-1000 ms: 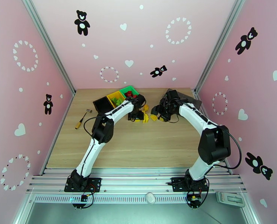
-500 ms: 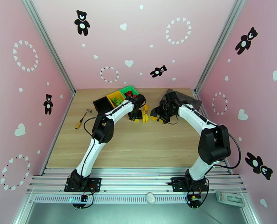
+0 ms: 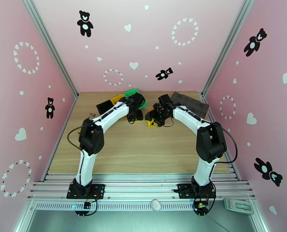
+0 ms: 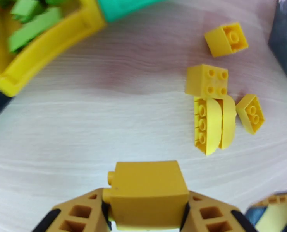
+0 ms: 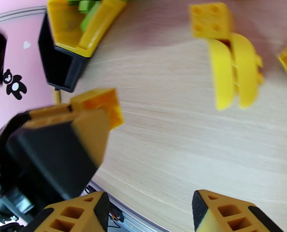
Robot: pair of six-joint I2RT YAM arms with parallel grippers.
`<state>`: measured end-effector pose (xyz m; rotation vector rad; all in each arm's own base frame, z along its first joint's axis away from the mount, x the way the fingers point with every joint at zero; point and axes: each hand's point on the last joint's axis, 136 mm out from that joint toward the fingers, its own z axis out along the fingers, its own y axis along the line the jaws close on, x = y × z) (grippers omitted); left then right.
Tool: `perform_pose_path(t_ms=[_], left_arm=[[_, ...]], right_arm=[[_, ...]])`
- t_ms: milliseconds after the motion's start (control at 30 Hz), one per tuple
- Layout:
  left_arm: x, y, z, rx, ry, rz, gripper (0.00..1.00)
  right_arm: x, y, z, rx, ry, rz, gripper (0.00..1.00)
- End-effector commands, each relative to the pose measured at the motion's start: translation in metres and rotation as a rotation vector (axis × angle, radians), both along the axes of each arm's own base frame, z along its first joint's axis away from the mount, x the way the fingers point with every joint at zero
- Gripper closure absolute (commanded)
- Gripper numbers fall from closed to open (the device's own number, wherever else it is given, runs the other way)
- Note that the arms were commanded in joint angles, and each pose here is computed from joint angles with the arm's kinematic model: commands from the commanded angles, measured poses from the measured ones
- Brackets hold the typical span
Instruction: Sort the legos into containers by color
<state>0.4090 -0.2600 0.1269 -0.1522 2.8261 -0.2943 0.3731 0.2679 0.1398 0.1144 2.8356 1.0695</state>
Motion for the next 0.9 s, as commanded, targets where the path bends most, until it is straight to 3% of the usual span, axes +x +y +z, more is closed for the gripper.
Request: perform_pose_path(t_ms=[0,333,700,767,867], left_arm=[[0.005,0.037,0.022,-0.011,-0.044,0.086,0.63],[0.022,0.151,0.03,0.074,-0.045,0.289,0.63],[0.08,0.196,0.017,0.173,-0.027,0.323,0.6],[0.088,0.2,0.014,0.196,-0.021,0.33,0.56],[0.098,0.202,0.01,0.183,-0.017,0.334,0.4]], right_arm=[[0.007,0.012,0.005,0.018,-0.003,0.02,0.39],[0.014,0.056,0.004,0.025,-0.002,0.105,0.39],[0.026,0.063,0.011,-0.015,-0.019,0.132,0.38],[0.028,0.058,0.012,-0.024,-0.023,0.124,0.36],[0.03,0.048,0.012,-0.043,-0.022,0.111,0.34]])
